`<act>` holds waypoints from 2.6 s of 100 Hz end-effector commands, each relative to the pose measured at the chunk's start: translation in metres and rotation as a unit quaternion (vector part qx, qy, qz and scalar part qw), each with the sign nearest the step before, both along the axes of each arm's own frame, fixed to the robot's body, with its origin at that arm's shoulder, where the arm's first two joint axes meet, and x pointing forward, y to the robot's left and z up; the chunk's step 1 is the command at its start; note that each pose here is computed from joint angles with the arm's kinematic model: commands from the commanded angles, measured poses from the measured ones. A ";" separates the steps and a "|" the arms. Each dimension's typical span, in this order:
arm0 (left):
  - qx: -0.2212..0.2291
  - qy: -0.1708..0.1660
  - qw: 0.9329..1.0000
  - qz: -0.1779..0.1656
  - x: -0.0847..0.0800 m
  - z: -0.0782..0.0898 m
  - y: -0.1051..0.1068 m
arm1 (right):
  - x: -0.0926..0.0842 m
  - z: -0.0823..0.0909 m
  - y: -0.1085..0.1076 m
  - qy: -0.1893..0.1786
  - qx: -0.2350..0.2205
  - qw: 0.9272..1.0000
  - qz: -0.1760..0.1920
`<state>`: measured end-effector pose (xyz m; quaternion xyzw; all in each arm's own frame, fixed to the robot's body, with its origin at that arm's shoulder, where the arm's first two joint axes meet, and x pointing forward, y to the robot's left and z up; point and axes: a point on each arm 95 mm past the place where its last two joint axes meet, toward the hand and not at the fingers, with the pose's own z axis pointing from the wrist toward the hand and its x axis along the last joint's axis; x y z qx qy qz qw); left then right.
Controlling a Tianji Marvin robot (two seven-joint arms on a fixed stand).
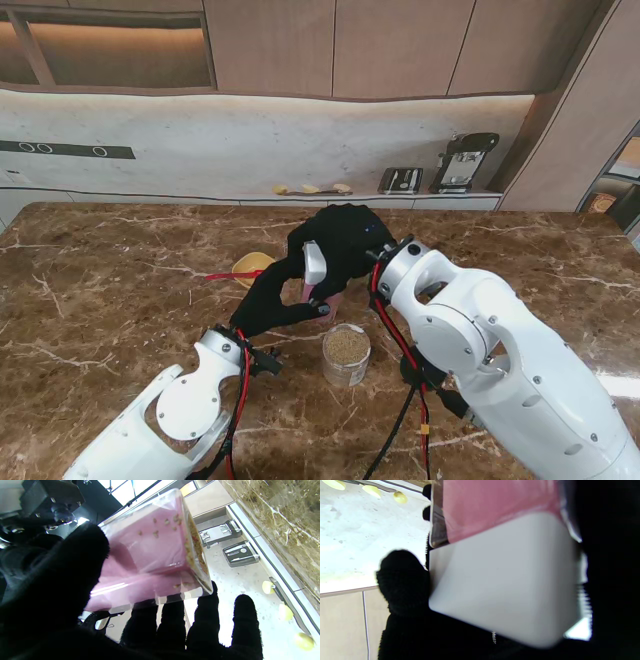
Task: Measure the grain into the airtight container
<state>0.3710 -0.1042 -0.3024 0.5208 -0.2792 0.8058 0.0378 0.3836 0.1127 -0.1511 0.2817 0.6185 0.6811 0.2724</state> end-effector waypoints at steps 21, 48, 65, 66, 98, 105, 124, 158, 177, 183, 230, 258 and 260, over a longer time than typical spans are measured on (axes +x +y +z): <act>0.011 0.015 1.000 -0.005 -0.003 -0.010 -0.003 | 0.005 -0.001 -0.006 -0.015 -0.015 1.000 -0.012; 0.024 0.022 0.999 0.014 0.000 -0.014 0.003 | 0.021 -0.005 -0.016 -0.023 -0.029 0.999 -0.038; 0.036 0.026 0.999 0.032 0.003 -0.019 0.010 | 0.038 -0.015 -0.027 -0.023 -0.041 0.997 -0.064; 0.036 0.026 0.998 0.033 0.003 -0.019 0.010 | 0.039 -0.016 -0.028 -0.022 -0.041 0.997 -0.066; 0.058 0.018 0.997 0.052 0.001 -0.023 0.025 | 0.088 -0.055 -0.064 -0.007 -0.061 0.987 -0.150; 0.061 0.015 0.997 0.052 0.000 -0.023 0.027 | 0.099 -0.066 -0.072 0.000 -0.063 0.983 -0.170; 0.059 0.009 0.997 0.057 -0.004 -0.020 0.030 | 0.124 -0.099 -0.092 0.019 -0.074 0.975 -0.209; 0.067 0.008 0.996 0.065 -0.007 -0.018 0.036 | 0.142 -0.129 -0.107 0.043 -0.063 0.964 -0.253; 0.070 0.009 0.995 0.064 -0.007 -0.019 0.037 | 0.144 -0.143 -0.108 0.058 -0.054 0.960 -0.269; 0.070 0.010 0.996 0.063 -0.007 -0.019 0.037 | 0.144 -0.147 -0.108 0.060 -0.053 0.959 -0.271; 0.064 0.018 0.996 0.057 -0.004 -0.024 0.033 | 0.137 -0.159 -0.116 0.092 -0.073 0.954 -0.277; 0.065 0.014 0.996 0.053 -0.004 -0.024 0.033 | 0.132 -0.157 -0.118 0.098 -0.088 0.950 -0.282; 0.064 0.014 0.996 0.053 -0.004 -0.024 0.033 | 0.132 -0.157 -0.118 0.101 -0.089 0.950 -0.283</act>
